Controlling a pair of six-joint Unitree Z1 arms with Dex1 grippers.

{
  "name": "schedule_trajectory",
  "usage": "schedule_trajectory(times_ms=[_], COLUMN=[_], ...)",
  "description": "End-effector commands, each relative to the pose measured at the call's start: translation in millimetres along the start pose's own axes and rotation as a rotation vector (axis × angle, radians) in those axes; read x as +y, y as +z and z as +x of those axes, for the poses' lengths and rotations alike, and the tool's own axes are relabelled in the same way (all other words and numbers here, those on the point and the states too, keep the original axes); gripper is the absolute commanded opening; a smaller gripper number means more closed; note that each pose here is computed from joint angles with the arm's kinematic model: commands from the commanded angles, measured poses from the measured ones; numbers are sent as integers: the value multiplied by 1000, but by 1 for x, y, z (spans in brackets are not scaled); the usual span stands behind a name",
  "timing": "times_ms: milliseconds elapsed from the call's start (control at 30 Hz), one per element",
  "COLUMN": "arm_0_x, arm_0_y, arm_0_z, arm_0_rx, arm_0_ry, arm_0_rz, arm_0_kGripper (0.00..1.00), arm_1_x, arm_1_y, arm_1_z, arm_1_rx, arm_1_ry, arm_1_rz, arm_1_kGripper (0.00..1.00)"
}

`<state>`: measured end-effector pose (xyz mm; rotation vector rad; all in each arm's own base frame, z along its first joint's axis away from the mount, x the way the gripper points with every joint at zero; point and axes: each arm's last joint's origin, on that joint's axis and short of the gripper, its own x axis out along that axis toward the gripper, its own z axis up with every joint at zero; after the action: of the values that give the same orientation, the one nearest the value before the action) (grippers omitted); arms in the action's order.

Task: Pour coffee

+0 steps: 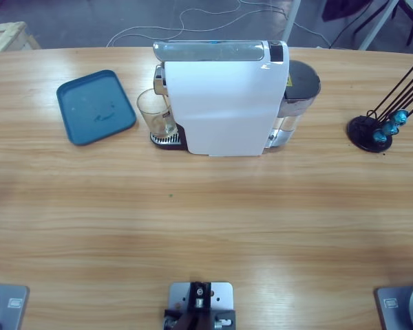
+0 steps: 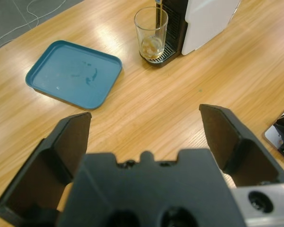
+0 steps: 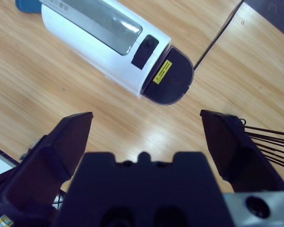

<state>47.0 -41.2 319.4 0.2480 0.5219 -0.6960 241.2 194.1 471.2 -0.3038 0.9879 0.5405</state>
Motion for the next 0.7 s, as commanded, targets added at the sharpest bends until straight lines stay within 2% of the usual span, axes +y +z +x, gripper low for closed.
schedule_trajectory(times_ms=[33, 167, 300, 400, 533, 700], arm_0_x=[-1, -2, -2, -4, -5, -6], arm_0_y=[-15, -20, -17, -15, -15, -13], arm_0_z=[1, -3, 1, 5, 8, 11], arm_0_rx=[-10, -43, -30, -17, -15, -6], arm_0_ry=[-19, -25, -38, -63, -88, -97], arm_0_rz=[1, 0, -7, -7, -8, -8], arm_0_kGripper=[987, 987, 987, 987, 987, 987], arm_1_x=[1, -3, -4, -9, -12, -14], arm_1_y=[-25, -58, -123, -178, -219, -250], arm_1_z=[-22, -41, -41, -24, -18, -8], arm_1_rx=[-11, -53, -107, -220, -203, -243], arm_1_ry=[25, 31, 40, 71, 70, 88], arm_1_rz=[8, 32, 16, 78, 53, 15], arm_1_kGripper=[1000, 1000, 1000, 1000, 1000, 1000])
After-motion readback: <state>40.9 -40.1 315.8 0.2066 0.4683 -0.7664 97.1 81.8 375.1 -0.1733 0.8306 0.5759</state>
